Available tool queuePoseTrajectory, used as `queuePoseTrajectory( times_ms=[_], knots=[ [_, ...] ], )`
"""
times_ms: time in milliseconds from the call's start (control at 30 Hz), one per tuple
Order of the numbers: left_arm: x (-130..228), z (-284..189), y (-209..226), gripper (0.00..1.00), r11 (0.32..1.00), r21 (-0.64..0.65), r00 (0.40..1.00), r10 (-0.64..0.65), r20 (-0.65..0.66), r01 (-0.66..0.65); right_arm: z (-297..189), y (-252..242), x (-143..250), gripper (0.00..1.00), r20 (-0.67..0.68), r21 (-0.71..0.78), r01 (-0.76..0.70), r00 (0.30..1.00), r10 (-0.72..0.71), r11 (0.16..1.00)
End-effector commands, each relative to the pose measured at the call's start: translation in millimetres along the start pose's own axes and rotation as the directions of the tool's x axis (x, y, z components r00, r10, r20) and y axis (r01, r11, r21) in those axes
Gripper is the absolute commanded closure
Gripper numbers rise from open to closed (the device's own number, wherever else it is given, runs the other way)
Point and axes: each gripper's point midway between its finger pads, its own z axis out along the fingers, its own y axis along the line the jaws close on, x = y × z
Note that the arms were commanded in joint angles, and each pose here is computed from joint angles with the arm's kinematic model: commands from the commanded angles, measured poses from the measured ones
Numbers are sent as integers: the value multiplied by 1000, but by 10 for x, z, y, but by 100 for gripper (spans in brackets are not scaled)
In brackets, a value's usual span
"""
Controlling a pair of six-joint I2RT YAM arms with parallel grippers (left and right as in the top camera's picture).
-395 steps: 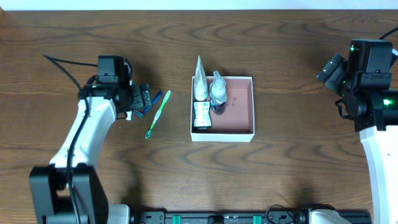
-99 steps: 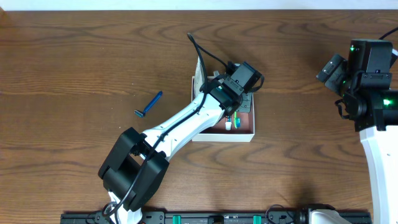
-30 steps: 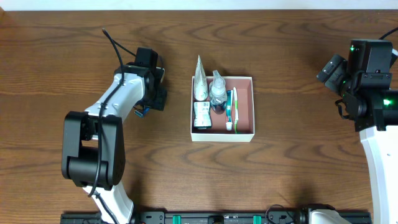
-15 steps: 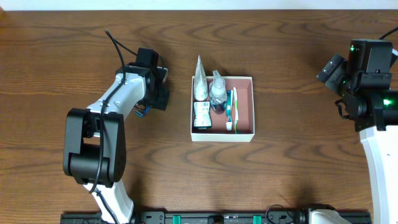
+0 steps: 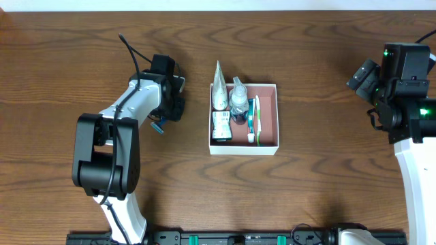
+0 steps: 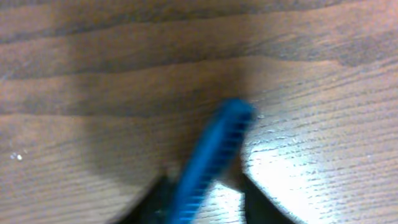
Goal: Pack container
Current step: 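Move left gripper to the blue razor and grasp it, then carry the blue razor into the box and release it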
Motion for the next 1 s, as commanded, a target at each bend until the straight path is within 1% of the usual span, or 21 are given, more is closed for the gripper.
queuePoseTrajectory(
  times_ms=[0, 33, 200, 300, 400, 467, 533, 633, 733, 833, 967],
  knots=[
    [84, 76, 3, 90, 1000, 9, 999, -19, -40, 19, -7, -23, -23, 1, 7, 7, -16, 1000, 16, 1000],
    [98, 76, 1, 94, 999, 9, 998, -36, -46, 37, -7, -23, -23, 1, 7, 7, -16, 1000, 16, 1000],
    [148, 47, -4, 94, 992, 4, 990, -128, -65, 129, -7, -23, -23, 1, 7, 7, -16, 1000, 16, 1000],
    [132, -72, -7, 95, 986, 3, 984, -168, -57, 168, -7, -23, -23, 1, 7, 7, -16, 1000, 16, 1000],
    [39, -370, -32, 94, 982, 20, 982, -185, -24, 185, -7, -23, -23, 1, 7, 7, -16, 1000, 16, 1000],
    [-50, -642, -91, 94, 982, 60, 983, -183, 20, 182, -7, -23, -23, 1, 7, 7, -16, 1000, 16, 1000],
    [-159, -1015, -197, 94, 978, 126, 980, -180, 90, 168, -7, -23, -23, 1, 7, 7, -16, 1000, 16, 1000],
    [-308, -1749, -503, 94, 951, 296, 954, -166, 251, 88, -7, -23, -23, 1, 7, 7, -16, 1000, 16, 1000],
    [-350, -2511, -860, 94, 899, 435, 887, -155, 435, -56, -7, -23, -23, 1, 7, 7, -16, 1000, 16, 1000],
    [-319, -3082, -1152, 94, 863, 486, 810, -183, 557, -139, -7, -23, -23, 1, 7, 7, -16, 1000, 16, 1000],
    [-245, -3529, -1675, 94, 813, 498, 732, -137, 667, -302, -7, -23, -23, 1, 7, 7, -16, 1000, 16, 1000]
  ],
)
